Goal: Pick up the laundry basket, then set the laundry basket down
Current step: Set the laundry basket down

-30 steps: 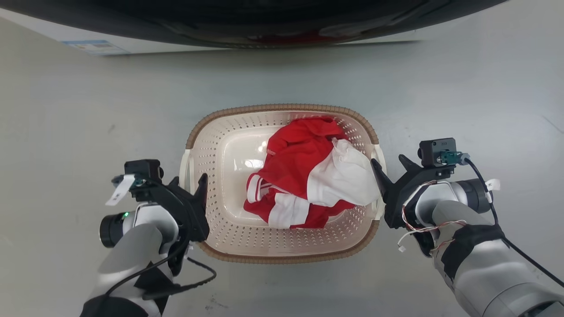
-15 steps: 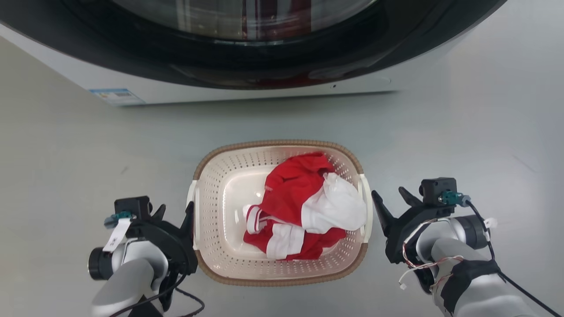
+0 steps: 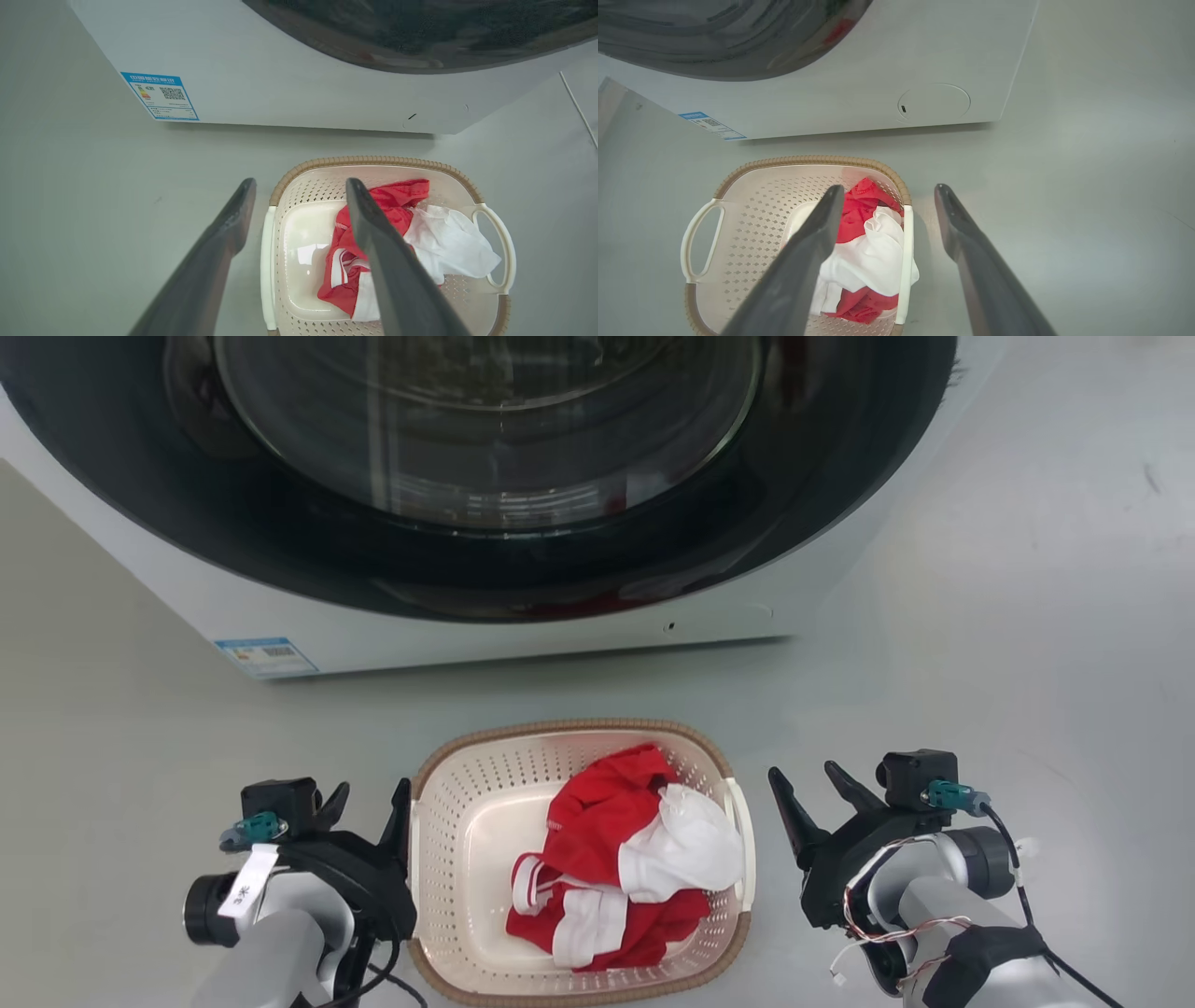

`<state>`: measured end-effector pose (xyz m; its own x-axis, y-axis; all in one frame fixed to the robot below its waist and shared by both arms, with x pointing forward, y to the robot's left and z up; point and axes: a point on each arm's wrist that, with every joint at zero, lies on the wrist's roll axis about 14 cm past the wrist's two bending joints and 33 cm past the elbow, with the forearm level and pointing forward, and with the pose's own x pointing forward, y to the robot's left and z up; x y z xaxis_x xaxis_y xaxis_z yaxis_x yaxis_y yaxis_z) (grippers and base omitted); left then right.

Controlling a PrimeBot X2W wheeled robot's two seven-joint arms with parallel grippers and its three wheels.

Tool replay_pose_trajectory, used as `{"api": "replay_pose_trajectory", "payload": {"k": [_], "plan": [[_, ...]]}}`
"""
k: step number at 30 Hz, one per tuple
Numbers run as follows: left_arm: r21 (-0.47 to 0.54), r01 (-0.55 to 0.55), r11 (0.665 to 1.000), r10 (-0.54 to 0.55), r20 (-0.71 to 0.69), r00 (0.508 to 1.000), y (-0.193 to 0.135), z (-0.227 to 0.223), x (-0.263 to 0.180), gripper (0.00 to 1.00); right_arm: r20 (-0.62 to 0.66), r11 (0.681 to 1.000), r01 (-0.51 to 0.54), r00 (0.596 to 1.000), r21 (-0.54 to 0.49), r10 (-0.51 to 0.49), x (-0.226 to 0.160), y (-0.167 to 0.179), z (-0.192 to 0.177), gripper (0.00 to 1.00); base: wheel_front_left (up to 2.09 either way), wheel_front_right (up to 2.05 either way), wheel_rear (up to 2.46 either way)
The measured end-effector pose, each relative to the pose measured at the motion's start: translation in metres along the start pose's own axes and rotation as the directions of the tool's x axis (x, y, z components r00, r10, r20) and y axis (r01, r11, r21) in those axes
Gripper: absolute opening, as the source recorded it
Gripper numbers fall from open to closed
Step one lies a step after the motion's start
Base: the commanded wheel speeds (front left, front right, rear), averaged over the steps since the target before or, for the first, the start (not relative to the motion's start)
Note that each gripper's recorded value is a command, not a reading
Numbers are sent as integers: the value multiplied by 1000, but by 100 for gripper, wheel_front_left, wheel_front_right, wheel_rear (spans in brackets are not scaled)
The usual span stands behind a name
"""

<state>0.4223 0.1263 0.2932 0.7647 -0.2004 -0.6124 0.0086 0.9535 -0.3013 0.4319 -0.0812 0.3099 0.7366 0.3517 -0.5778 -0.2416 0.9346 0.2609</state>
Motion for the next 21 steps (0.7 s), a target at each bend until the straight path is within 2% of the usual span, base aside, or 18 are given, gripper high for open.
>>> {"api": "replay_pose_trajectory", "payload": {"k": [11, 21], "plan": [[97, 58, 994, -78, 223, 972, -30, 66, -25, 100, 178, 1000, 12, 984, 8, -13, -32, 1, 48, 100, 0, 0, 0], [170, 24, 985, -93, 413, 906, -36, 105, -75, 100, 373, 998, 30, 928, -55, -8, -71, 11, 97, 100, 0, 0, 0]]}}
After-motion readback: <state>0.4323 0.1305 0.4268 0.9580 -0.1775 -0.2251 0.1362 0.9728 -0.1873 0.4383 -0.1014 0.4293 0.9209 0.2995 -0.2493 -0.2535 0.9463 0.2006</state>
